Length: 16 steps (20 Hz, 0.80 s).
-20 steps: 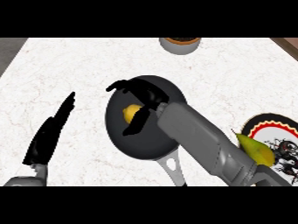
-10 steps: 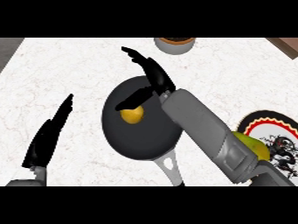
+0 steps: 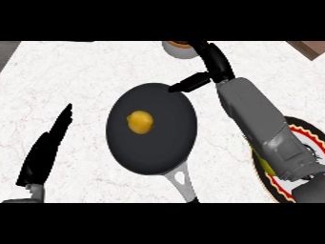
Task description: Pick the lemon from the plate and place it in the pan
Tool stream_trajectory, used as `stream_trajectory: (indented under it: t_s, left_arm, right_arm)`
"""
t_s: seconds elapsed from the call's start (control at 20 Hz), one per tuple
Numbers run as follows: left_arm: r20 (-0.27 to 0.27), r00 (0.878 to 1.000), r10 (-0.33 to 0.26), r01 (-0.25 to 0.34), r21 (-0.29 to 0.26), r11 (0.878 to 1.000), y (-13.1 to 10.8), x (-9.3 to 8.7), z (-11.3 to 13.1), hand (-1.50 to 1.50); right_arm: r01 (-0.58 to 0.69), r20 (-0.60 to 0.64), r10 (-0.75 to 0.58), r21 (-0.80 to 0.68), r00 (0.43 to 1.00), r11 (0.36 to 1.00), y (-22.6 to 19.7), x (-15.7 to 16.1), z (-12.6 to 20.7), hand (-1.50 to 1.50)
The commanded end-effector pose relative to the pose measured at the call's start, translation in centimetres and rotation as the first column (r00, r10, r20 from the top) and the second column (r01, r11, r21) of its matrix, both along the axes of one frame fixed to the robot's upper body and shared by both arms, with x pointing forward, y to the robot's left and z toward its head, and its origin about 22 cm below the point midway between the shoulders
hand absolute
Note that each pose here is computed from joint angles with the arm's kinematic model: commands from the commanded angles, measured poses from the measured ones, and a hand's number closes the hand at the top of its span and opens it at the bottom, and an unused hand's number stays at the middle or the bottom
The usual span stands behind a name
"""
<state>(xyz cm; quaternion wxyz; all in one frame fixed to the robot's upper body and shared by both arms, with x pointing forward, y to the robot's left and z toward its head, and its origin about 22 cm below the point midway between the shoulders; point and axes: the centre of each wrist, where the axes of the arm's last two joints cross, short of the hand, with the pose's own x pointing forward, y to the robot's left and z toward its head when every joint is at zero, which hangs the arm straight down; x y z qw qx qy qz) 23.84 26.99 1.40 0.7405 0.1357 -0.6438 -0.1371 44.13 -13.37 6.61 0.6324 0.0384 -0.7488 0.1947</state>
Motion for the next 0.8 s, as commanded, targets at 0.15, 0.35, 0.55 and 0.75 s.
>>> stream_trajectory:
  t_s: [0.15, 0.35, 0.55, 0.75]
  left_arm:
    - [0.004, 1.0, 0.004, -0.003, -0.004, 1.0, -0.1, 0.0, 0.6, 0.0]
    - [0.028, 0.999, -0.015, 0.014, 0.006, 1.0, -1.4, -0.5, 0.2, 0.0]
    - [0.02, 1.0, -0.003, 0.003, 0.005, 1.0, -0.1, 1.0, 1.0, 0.0]
    - [0.017, 1.0, -0.022, 0.022, 0.006, 1.0, -1.0, 0.4, 0.2, 0.0]
  right_arm:
    - [0.025, 0.059, -0.024, -0.012, 0.998, 1.0, -9.8, 1.2, 1.0, -1.5]
    - [0.045, 0.079, -0.043, -0.024, 0.996, 0.999, -13.7, 1.0, 1.7, -1.5]
    - [0.032, 0.081, -0.03, -0.023, 0.996, 0.999, -17.3, 1.0, 3.5, -1.5]
    - [0.0, 0.076, 0.002, -0.026, 0.997, 1.0, -19.3, 0.2, 2.9, -1.5]
